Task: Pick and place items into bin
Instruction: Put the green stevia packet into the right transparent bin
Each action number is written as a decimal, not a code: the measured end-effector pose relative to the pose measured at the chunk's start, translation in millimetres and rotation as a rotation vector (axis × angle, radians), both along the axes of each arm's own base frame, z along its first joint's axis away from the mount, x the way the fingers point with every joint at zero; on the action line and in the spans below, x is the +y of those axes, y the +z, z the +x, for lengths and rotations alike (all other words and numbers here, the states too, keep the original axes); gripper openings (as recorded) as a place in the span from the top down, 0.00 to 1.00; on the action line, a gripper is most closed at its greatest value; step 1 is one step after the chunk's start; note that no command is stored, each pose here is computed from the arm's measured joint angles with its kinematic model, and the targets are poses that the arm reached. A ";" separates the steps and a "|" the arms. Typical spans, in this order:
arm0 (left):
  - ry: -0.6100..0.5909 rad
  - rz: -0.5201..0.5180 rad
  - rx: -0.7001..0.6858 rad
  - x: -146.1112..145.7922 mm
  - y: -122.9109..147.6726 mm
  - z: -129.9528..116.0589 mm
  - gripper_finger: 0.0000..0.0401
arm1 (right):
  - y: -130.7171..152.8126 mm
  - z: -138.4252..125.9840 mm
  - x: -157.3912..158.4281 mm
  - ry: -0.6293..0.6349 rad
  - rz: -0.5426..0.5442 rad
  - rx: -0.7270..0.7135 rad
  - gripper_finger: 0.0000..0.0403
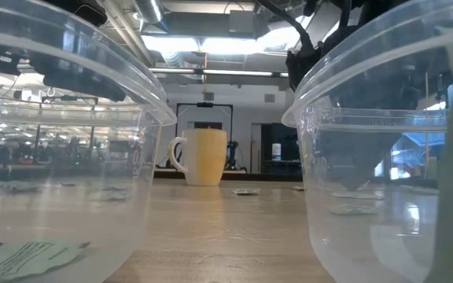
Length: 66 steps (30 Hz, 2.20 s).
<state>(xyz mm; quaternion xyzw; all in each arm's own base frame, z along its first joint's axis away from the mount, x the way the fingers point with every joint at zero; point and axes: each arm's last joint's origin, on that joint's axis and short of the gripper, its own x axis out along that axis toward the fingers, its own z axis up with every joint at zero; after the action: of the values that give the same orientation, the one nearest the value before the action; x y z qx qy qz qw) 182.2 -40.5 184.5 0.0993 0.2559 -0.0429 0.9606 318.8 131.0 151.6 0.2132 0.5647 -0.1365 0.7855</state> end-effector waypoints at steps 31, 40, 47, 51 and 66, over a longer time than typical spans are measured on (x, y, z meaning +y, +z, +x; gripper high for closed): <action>0.000 0.001 0.000 0.0 0.0 0.0 0.85 | -18.2 2.0 0.9 0.010 -0.075 0.066 0.99; 0.000 0.001 0.000 0.0 0.0 0.0 0.85 | 41.7 16.3 22.1 0.145 -0.122 -0.040 1.00; -0.001 0.001 0.000 0.0 0.0 0.0 0.85 | 89.2 19.6 54.0 0.217 -0.131 -0.159 1.00; 0.000 0.001 0.000 0.0 0.0 0.0 0.85 | 100.5 12.5 76.7 0.256 -0.098 -0.211 1.00; -0.001 0.001 0.002 0.0 -0.2 -0.1 0.85 | 83.5 -3.9 129.2 0.196 0.040 -0.262 1.00</action>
<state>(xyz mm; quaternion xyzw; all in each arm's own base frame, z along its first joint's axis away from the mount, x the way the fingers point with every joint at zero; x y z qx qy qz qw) 182.1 -40.5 184.4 0.1001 0.2569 -0.0432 0.9603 314.9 260.2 235.1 0.1887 0.4781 -0.0188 0.8576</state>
